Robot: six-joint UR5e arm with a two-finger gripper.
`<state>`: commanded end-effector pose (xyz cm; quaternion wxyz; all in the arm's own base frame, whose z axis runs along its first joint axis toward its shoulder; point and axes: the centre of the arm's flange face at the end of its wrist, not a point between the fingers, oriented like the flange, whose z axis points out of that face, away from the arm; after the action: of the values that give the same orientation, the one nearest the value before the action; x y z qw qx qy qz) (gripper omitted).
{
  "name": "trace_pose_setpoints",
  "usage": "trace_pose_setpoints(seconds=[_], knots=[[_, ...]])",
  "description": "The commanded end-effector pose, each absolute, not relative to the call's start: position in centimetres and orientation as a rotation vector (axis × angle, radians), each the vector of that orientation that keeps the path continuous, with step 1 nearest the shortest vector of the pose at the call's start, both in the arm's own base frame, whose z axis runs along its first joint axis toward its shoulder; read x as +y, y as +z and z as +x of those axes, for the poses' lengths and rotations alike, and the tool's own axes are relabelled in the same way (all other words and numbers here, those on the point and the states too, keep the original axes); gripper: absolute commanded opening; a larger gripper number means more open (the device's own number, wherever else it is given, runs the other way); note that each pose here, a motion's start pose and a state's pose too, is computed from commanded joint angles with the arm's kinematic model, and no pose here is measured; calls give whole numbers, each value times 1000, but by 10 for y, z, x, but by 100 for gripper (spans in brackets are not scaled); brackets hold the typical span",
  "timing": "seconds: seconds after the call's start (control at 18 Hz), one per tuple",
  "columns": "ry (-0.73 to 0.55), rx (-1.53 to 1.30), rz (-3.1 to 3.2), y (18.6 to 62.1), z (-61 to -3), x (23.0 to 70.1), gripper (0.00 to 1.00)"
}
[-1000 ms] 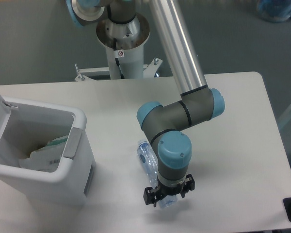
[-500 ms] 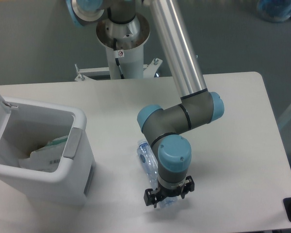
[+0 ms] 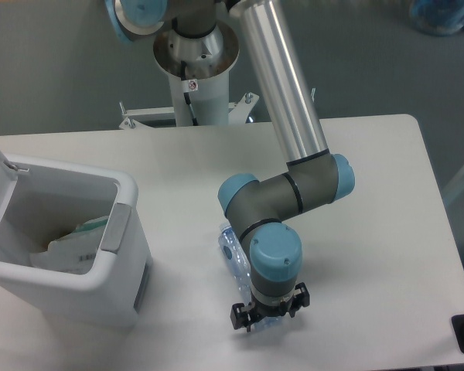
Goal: Place the trash in the trash can
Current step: 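Lower onto the bottle's base end and close the gripper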
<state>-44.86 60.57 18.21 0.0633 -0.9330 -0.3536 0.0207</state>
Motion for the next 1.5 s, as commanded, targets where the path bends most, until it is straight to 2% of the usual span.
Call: trace_pose_setpoints(seconds=[0.61, 0.83, 0.89, 1.33, 1.5], knots=[[65, -1070, -2834, 175, -447, 605, 96], [66, -1069, -2832, 176, -447, 605, 93], [65, -1072, -2833, 176, -447, 605, 89], [65, -1071, -2837, 174, -446, 605, 89], [90, -1075, -2843, 174, -447, 603, 85]])
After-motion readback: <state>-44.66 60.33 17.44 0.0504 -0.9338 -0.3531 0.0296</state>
